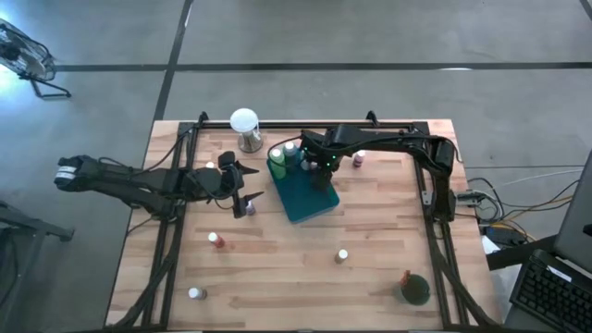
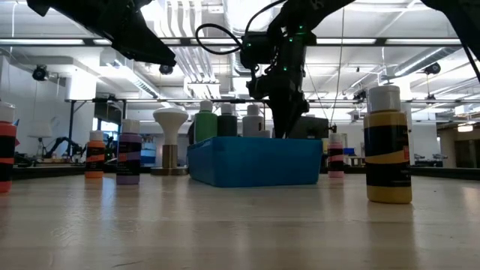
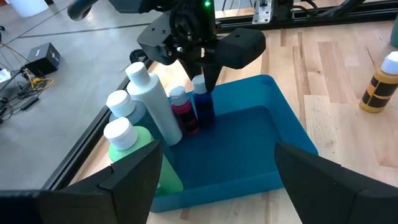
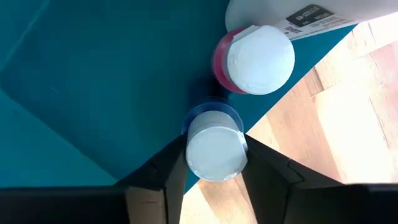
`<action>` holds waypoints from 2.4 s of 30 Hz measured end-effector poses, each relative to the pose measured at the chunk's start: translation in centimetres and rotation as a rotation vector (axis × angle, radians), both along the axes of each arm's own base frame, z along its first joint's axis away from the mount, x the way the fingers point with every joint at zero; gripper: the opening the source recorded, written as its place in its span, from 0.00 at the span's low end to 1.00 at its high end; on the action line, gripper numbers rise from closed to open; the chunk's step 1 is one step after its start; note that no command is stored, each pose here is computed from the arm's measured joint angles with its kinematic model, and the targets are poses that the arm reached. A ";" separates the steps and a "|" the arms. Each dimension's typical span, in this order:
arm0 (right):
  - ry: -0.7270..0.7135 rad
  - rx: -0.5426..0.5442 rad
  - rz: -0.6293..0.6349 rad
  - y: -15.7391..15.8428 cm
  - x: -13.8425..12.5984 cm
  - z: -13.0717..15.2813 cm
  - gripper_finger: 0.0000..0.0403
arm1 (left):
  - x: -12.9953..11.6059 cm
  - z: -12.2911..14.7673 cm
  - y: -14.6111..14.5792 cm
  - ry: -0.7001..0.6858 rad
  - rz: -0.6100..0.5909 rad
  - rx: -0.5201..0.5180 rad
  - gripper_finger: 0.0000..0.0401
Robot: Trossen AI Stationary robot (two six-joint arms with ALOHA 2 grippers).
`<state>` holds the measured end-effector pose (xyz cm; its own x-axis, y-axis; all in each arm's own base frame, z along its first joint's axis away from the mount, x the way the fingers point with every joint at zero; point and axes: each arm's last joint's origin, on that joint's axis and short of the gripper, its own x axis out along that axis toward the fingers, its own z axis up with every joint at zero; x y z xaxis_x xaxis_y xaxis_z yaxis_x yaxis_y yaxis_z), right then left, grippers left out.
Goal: Pick & Place Paint Supplies
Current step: Put the blue paint bottle into the blue bin, then put the light pink paint bottle into the blue bin
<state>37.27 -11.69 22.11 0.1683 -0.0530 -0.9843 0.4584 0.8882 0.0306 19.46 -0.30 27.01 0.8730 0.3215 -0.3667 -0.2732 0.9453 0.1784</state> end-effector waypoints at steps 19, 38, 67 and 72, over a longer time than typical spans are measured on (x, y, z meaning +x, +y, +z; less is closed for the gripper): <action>0.010 0.029 0.026 0.4 -1.1 1.5 0.42 | -0.1 -0.2 0.0 0.019 0.001 0.000 0.78; 0.055 -0.100 -0.264 -2.8 -7.4 7.0 0.56 | -0.1 -0.2 0.0 0.018 -0.008 -0.013 0.78; 0.047 -0.021 -0.382 -5.9 -12.1 0.4 0.58 | -0.1 -0.2 0.0 0.009 0.002 -0.037 0.78; 0.042 -0.025 -0.370 -5.9 -12.1 0.3 0.55 | -0.1 -0.2 0.0 0.009 0.002 -0.036 0.78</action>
<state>25.16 -17.59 22.43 0.0925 -0.1269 -0.9876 0.7488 0.6626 -0.0150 19.40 -0.33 26.83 0.8691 0.3095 -0.3858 -0.2736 0.9507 0.1463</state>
